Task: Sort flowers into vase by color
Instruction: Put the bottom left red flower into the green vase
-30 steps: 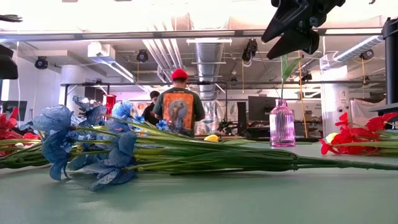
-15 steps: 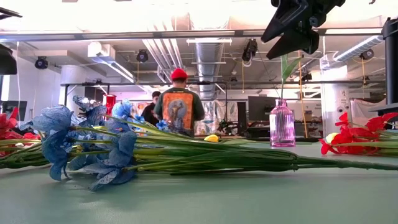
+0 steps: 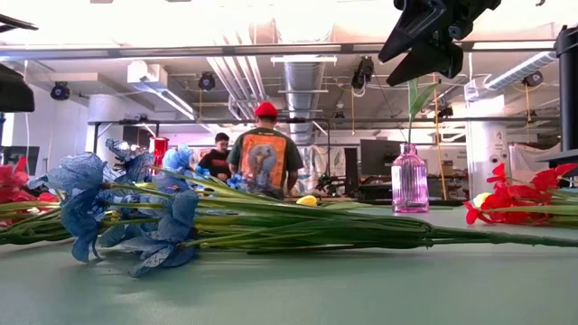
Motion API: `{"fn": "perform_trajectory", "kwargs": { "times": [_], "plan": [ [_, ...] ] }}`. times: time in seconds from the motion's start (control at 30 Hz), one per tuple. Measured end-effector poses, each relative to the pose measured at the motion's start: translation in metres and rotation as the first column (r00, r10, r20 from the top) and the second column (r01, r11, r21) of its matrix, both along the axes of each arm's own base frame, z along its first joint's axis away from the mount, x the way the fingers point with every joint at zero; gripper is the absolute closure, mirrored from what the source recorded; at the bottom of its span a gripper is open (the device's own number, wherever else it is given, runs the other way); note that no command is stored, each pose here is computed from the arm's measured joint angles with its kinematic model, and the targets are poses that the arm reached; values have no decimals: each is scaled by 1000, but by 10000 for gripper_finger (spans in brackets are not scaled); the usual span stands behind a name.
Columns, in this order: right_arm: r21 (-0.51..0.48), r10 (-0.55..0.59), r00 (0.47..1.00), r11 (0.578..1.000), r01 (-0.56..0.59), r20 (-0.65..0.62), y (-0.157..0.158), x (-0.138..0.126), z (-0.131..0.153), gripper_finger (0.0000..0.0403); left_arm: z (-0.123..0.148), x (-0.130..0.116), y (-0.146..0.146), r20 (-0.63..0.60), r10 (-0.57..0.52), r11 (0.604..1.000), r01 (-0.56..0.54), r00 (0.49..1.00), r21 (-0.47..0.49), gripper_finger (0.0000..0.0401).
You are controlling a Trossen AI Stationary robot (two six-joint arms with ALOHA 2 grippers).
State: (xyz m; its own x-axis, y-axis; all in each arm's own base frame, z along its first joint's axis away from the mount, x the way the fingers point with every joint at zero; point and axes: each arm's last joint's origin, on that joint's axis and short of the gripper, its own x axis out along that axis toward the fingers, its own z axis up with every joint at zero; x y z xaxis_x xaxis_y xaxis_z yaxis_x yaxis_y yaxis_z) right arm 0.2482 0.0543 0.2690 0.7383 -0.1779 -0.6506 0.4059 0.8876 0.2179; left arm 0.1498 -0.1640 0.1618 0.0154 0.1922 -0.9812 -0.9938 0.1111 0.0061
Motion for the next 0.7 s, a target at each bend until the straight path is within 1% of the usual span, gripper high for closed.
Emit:
{"fn": "perform_trajectory", "kwargs": {
  "times": [0.2, 0.4, 0.57, 0.7],
  "plan": [
    [0, 0, 1000, 1000, 0, 0, 0, 0, 0, 158, -5, 0, -1, -13, 0, 1000, 0, 1000, 15, 95],
    [0, 0, 1000, 1000, 0, 0, 0, 0, 0, 158, -13, 2, -2, -32, -1, 999, 2, 999, 36, 92],
    [0, 0, 1000, 1000, 0, 0, 0, 0, 0, 158, -20, 3, -4, -52, -3, 998, 6, 999, 57, 103],
    [0, 0, 1000, 1000, 0, 0, 0, 0, 0, 158, -23, 4, -5, -57, -2, 998, 6, 998, 63, 128]
  ]
}}
